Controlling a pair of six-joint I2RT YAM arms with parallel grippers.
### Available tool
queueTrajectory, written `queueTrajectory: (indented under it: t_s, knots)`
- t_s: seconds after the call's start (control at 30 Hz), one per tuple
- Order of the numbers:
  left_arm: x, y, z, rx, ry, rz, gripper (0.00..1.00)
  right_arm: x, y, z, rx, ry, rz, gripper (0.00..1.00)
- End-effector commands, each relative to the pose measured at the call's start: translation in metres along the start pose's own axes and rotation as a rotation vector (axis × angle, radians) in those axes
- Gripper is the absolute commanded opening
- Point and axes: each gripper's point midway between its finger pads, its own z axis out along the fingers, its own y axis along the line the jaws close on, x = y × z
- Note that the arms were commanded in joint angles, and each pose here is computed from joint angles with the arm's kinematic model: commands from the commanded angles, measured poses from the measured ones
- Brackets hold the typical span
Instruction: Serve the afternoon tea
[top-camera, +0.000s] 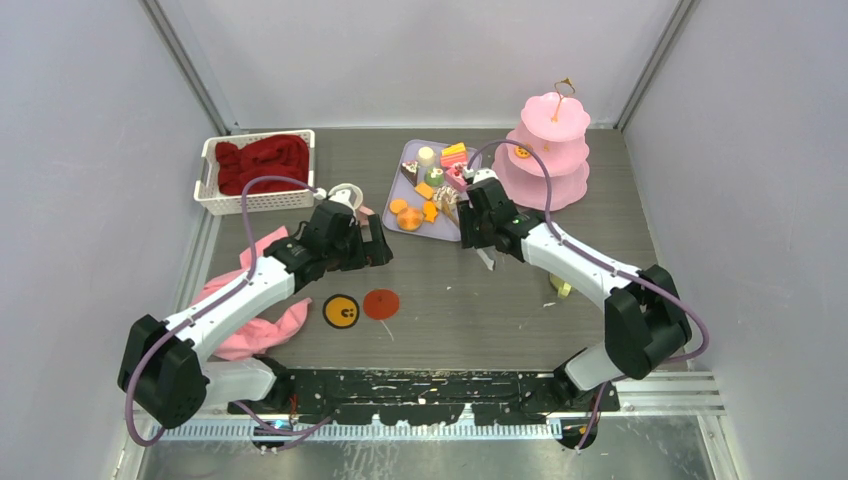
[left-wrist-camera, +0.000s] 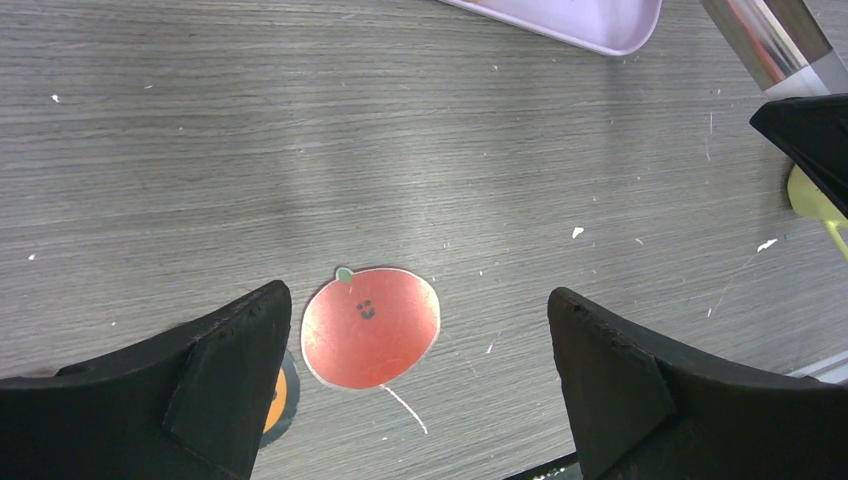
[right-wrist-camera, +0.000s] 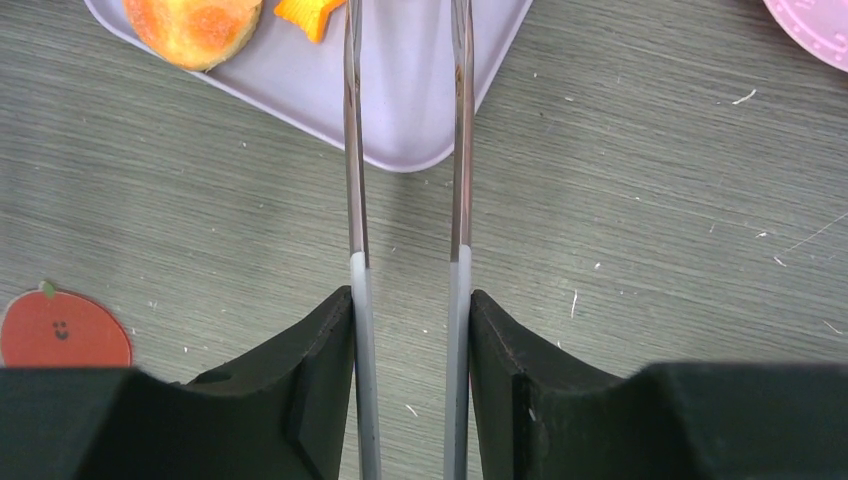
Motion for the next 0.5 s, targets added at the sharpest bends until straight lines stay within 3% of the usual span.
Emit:
queueTrajectory:
  t_s: [0.0, 0.3, 0.47]
  knots:
    - [-0.014, -0.011, -0.001, 0.041, -0.040, -0.007, 0.98, -0.025, 0.005, -0.016, -0.042, -0.085, 0.012, 0.26]
    - [-0.018, -0.009, -0.004, 0.034, -0.062, 0.002, 0.98, -0.040, 0.004, -0.037, -0.041, -0.130, 0.029, 0.16]
    - [-0.021, -0.007, -0.007, 0.024, -0.079, 0.010, 0.99, -0.060, 0.003, -0.071, -0.052, -0.182, 0.049, 0.12]
